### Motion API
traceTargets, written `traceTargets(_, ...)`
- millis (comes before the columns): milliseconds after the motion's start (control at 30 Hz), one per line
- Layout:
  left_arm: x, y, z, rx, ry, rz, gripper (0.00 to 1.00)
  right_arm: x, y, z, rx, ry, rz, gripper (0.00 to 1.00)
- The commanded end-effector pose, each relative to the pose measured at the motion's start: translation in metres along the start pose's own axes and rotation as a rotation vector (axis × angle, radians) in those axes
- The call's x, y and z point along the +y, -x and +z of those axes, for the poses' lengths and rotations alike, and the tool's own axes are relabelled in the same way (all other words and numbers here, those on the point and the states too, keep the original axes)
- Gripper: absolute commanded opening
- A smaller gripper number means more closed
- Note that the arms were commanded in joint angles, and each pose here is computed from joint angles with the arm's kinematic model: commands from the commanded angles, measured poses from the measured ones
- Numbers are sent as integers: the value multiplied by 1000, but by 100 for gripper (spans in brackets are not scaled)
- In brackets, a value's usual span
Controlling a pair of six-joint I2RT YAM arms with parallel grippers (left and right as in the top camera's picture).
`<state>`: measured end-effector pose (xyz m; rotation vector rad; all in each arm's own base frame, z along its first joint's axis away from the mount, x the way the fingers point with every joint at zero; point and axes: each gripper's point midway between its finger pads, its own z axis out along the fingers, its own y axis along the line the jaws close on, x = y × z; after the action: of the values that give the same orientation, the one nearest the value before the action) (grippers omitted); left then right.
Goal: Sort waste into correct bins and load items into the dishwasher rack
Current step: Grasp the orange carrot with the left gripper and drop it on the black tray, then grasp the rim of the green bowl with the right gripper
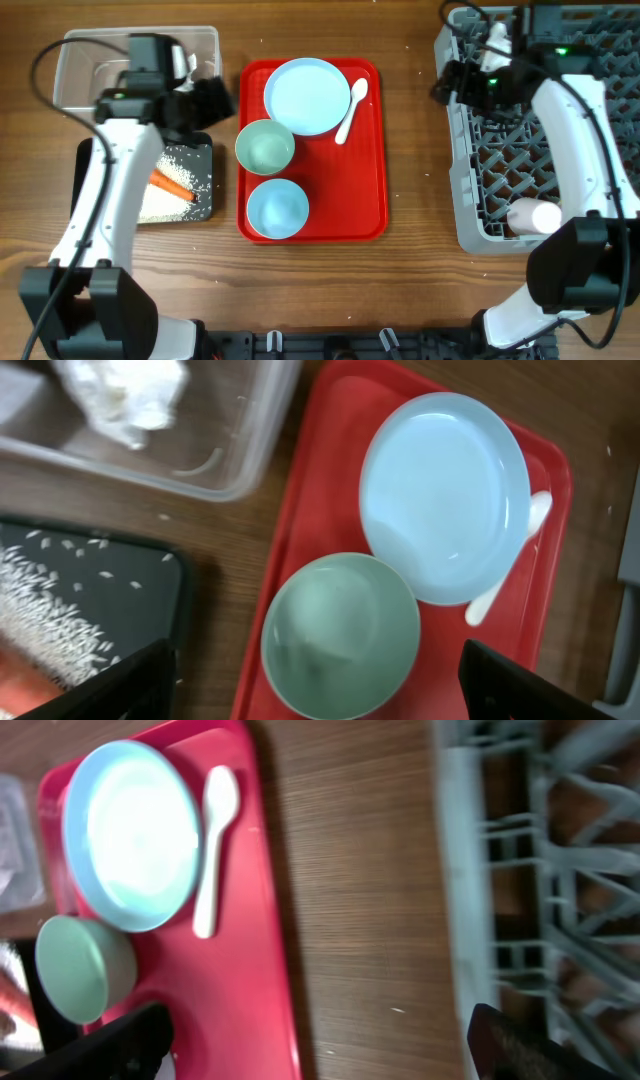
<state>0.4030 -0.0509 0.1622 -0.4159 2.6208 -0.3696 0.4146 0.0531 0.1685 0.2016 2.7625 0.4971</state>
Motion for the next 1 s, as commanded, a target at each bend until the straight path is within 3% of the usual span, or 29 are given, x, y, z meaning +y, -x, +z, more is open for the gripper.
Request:
traceTargets(0, -14, -2, 1, -21, 18, 66, 92, 82, 3, 5, -66, 128, -121, 94)
traceTargets(133, -7, -7, 1, 0, 46, 38, 91, 181, -7, 39, -166, 177, -224, 85)
traceTargets(300, 23, -23, -3, 51, 188, -4, 89, 236, -69, 123, 0, 230, -207, 79)
traceTargets(433, 56, -26, -10, 71, 270, -161, 90, 233, -104, 176, 157, 242, -141, 79)
traceTargets(700, 97, -19, -15, 63, 316, -267, 89, 224, -109, 184, 179, 201, -94, 71)
traceTargets(767, 103, -33, -9, 100, 334, -270, 89, 226, -107, 184, 172, 206, -69, 64)
traceTargets(833, 108, -42, -1, 116, 348, -271, 90, 224, -106, 185, 162, 200, -99, 48)
traceTargets(900, 111, -46, 3, 118, 348, -272, 98, 218, -111, 188, 173, 181, -132, 42)
traceTargets(967, 111, -49, 4, 130, 349, -273, 100, 212, -116, 195, 191, 162, -129, 38)
